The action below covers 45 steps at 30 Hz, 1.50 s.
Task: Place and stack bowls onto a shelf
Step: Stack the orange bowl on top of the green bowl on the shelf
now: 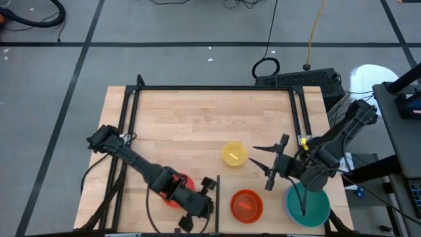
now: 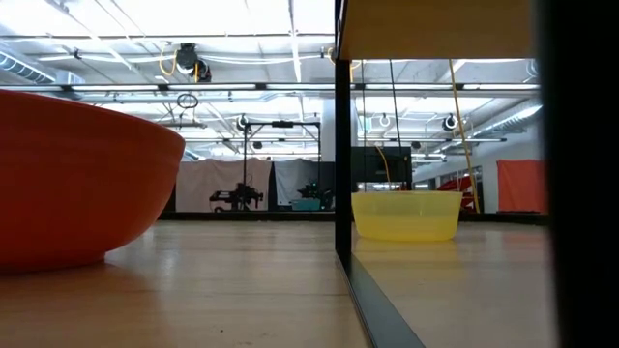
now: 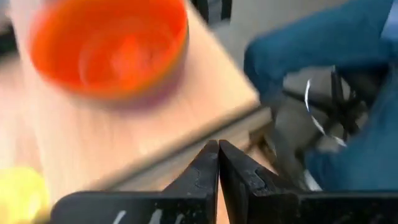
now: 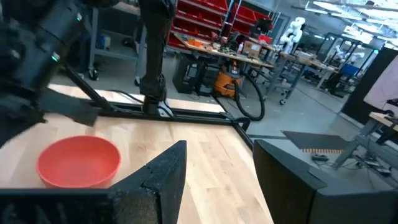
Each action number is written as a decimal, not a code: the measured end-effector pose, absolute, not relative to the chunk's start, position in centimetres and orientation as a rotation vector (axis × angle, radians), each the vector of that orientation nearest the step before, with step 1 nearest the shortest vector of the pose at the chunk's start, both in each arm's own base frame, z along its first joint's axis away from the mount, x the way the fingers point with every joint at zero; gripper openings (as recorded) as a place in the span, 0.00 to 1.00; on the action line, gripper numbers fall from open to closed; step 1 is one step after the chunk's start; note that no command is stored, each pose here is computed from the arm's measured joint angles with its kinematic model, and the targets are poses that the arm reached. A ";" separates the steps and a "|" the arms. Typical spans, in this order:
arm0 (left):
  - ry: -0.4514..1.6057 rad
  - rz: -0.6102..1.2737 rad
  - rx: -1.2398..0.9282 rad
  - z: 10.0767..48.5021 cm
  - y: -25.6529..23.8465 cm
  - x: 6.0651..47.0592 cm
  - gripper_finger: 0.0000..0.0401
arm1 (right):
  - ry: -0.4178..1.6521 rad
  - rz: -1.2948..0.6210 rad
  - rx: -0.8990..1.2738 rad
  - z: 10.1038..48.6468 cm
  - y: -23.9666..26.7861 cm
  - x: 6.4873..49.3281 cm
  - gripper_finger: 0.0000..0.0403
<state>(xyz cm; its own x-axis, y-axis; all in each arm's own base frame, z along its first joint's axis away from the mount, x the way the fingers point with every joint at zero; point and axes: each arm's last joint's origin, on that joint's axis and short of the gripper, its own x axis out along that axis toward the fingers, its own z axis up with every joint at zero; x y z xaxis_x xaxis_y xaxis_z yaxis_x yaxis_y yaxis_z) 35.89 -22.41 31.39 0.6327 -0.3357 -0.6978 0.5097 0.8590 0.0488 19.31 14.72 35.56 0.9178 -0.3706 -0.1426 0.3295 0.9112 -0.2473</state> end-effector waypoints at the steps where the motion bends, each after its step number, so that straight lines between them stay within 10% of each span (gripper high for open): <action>1: 0.783 -0.479 0.249 31.4 -22.5 35.3 0.05 | 0.180 -0.362 -0.221 35.3 14.8 19.4 0.44; 22: 1.109 -0.136 0.071 28.6 -23.4 28.6 0.07 | 0.150 -0.129 -0.113 34.6 15.7 19.8 0.44; 39: 1.184 -0.199 0.134 22.6 -26.4 20.6 0.52 | 0.033 -0.139 -0.095 33.3 15.6 20.2 0.44; 45: 1.110 -0.149 0.252 20.8 -26.2 19.6 0.54 | 0.032 -0.053 -0.054 33.2 15.3 20.7 0.44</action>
